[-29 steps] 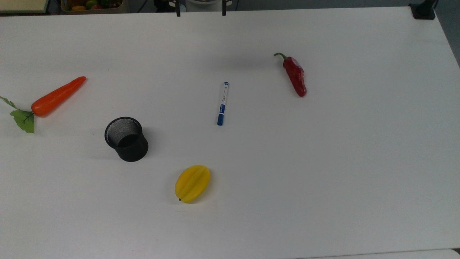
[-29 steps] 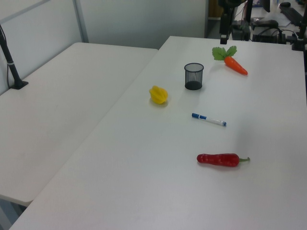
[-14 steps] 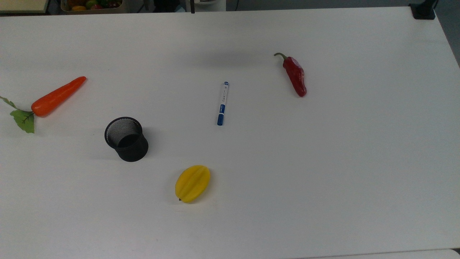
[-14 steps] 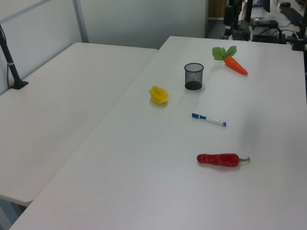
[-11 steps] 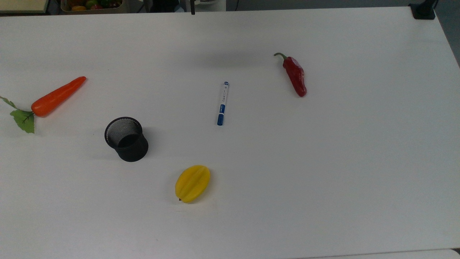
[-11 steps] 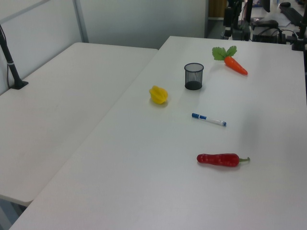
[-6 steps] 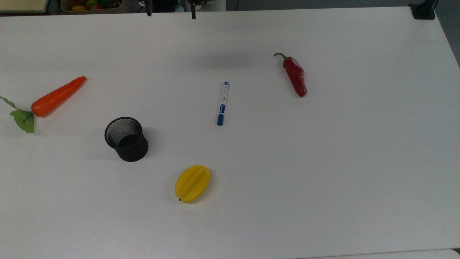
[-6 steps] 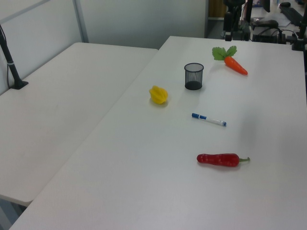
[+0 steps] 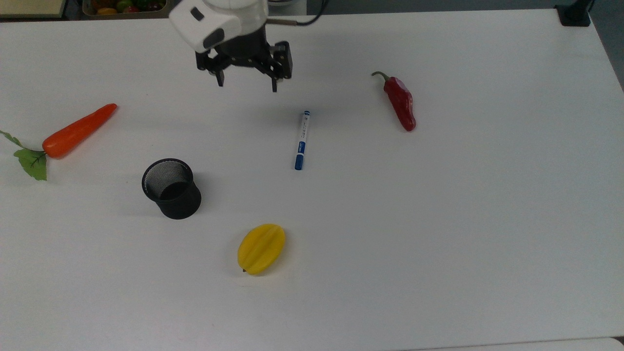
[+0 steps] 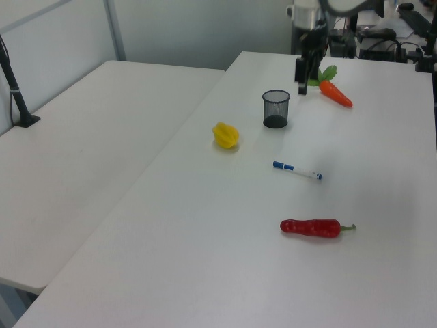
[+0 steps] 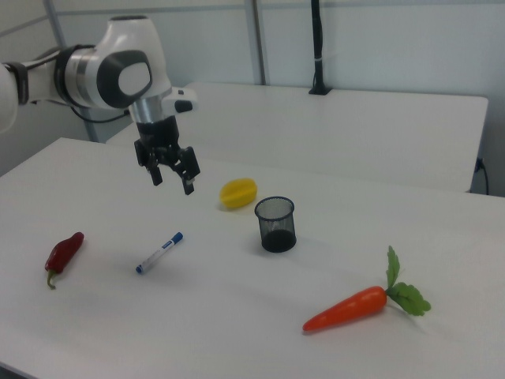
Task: Place marker
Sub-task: 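Move the open gripper down over the blue-capped white marker, then close the gripper on the marker's capped end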
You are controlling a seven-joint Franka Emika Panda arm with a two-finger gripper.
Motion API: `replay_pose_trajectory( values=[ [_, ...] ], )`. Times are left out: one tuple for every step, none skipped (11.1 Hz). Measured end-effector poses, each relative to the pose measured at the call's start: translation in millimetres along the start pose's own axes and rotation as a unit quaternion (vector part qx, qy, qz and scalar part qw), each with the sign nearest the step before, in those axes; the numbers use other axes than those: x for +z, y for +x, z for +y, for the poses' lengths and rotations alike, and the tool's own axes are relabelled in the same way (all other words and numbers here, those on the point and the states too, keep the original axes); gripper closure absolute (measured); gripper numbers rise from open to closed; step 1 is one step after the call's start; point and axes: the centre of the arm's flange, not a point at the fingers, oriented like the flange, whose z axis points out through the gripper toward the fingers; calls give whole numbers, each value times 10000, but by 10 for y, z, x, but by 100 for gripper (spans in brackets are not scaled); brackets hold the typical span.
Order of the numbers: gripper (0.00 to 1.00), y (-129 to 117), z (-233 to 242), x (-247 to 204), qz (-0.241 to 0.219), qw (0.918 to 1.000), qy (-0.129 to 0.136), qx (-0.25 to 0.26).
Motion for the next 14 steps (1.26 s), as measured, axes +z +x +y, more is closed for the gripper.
replay_pose_trajectory(
  values=[
    [0, 59, -204, 190, -20, 9999, -13, 123],
    [0, 93, -371, 367, -58, 9998, -31, 165],
    [0, 116, -504, 558, -62, 9999, -34, 127],
    [0, 123, -604, 765, -39, 10000, -29, 84],
    [0, 114, -654, 959, -18, 10000, -23, 52],
    [0, 107, -668, 1083, -1, 10000, -18, 41],
    [0, 107, -675, 1238, 31, 10000, -9, 35],
    [0, 123, -686, 1353, 72, 10000, 2, 28],
    [0, 146, -701, 1456, 105, 9999, 11, 20],
    [0, 164, -727, 1560, 117, 9999, 19, 4],
    [3, 171, -771, 1658, 97, 9999, 28, -28],
    [3, 171, -804, 1716, 79, 9999, 35, -52],
    [13, 171, -838, 1781, 61, 9999, 42, -77],
    [17, 168, -858, 1814, 42, 9999, 45, -92]
  ],
)
